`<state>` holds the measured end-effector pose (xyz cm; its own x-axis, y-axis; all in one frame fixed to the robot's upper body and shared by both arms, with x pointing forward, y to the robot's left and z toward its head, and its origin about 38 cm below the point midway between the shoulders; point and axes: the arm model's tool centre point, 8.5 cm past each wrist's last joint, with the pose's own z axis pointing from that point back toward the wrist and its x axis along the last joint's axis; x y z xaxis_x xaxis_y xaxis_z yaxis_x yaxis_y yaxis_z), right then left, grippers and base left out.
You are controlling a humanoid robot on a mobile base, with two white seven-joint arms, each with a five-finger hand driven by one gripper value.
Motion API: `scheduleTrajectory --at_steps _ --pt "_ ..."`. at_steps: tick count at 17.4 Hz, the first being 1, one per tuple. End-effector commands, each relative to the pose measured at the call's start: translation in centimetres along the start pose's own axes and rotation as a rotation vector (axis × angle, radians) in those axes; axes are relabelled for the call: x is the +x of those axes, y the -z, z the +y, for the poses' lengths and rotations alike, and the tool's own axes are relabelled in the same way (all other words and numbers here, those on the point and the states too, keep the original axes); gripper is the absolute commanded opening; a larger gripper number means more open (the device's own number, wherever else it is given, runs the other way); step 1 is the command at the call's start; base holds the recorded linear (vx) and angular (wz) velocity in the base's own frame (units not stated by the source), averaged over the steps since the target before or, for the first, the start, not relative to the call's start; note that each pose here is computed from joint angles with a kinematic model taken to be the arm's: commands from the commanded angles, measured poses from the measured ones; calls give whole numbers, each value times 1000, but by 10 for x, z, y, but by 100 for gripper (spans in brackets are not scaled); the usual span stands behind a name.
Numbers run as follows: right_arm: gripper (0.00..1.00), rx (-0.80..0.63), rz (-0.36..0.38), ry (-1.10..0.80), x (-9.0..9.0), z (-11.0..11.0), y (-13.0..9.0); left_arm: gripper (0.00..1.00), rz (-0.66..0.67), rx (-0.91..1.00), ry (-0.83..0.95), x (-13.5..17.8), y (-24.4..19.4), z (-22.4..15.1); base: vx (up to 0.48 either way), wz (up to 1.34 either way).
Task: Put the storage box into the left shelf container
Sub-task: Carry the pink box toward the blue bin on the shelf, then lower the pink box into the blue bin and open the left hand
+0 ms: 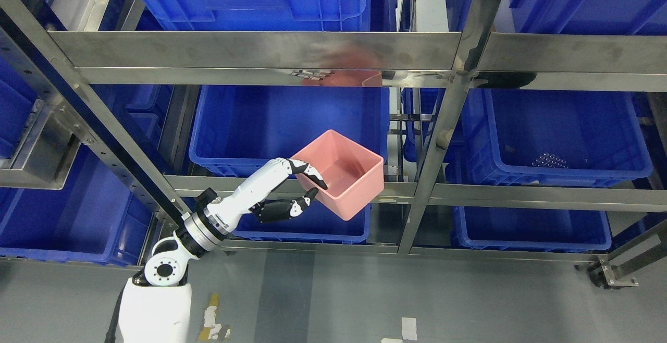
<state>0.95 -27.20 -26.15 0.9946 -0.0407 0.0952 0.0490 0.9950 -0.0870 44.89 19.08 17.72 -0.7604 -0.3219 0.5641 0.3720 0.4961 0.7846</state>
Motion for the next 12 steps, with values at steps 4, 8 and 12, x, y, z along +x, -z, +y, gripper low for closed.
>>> scheduleTrajectory --at_steps 4,8,12 --pt "100 -18 -11 1 2 -12 0 1 192 66 -117 -66 -23 27 0 0" --pt "100 -18 -11 1 2 -12 0 2 232 123 -163 -85 -25 50 -3 6" --pt "100 -18 -11 1 2 -12 0 2 306 193 -245 -109 -43 58 0 0"
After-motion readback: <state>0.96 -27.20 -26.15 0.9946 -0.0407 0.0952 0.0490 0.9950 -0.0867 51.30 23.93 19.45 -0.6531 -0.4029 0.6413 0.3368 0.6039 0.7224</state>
